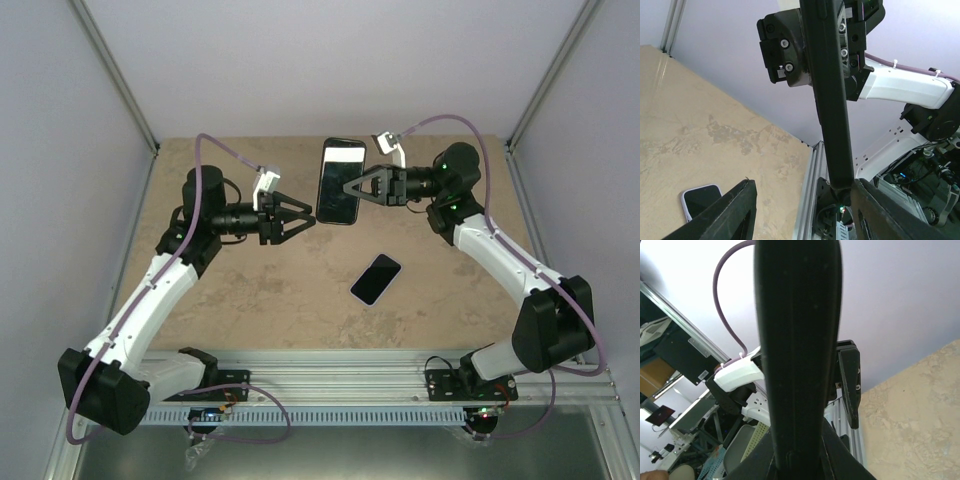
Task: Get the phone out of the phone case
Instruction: Remove the phone case from the phone.
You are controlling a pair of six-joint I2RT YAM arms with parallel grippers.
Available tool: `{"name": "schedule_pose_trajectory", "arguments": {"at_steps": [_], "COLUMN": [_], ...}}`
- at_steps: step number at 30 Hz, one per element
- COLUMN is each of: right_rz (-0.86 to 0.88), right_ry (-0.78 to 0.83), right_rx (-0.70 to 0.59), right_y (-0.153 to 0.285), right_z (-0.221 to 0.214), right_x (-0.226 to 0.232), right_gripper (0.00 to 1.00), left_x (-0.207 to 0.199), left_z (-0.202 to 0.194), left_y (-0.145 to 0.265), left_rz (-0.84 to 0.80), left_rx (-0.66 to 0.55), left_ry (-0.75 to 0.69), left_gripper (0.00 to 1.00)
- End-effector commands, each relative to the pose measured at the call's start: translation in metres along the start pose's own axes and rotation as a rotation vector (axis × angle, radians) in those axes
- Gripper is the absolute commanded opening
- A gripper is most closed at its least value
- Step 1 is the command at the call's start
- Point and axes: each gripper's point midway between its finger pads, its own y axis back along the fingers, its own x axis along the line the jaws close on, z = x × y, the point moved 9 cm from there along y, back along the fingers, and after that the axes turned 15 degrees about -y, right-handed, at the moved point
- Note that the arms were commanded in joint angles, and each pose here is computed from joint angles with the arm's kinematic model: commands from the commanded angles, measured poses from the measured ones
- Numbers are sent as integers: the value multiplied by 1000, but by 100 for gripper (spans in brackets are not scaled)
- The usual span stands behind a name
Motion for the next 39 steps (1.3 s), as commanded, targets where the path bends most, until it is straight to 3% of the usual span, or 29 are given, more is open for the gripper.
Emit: {"name": "schedule_pose_trajectory", "arguments": {"at_steps": [1, 22, 39], "right_rz": [23, 20, 73], "right_ry": [69, 59, 78], "right_rx": [-34, -43, -31], "right_y": [1, 2, 4], "right_z": [3, 4, -1], "right_x": [14, 9, 26], "right_gripper": [0, 0, 0], "left_x": [5, 2, 18], "left_z": [3, -2, -19], "left_y": [-2, -11, -14], "left_rz": [-12, -54, 59], "left_rx": [-37, -19, 26], "left_ry": [12, -8, 20], "left_gripper": [53, 52, 42]}}
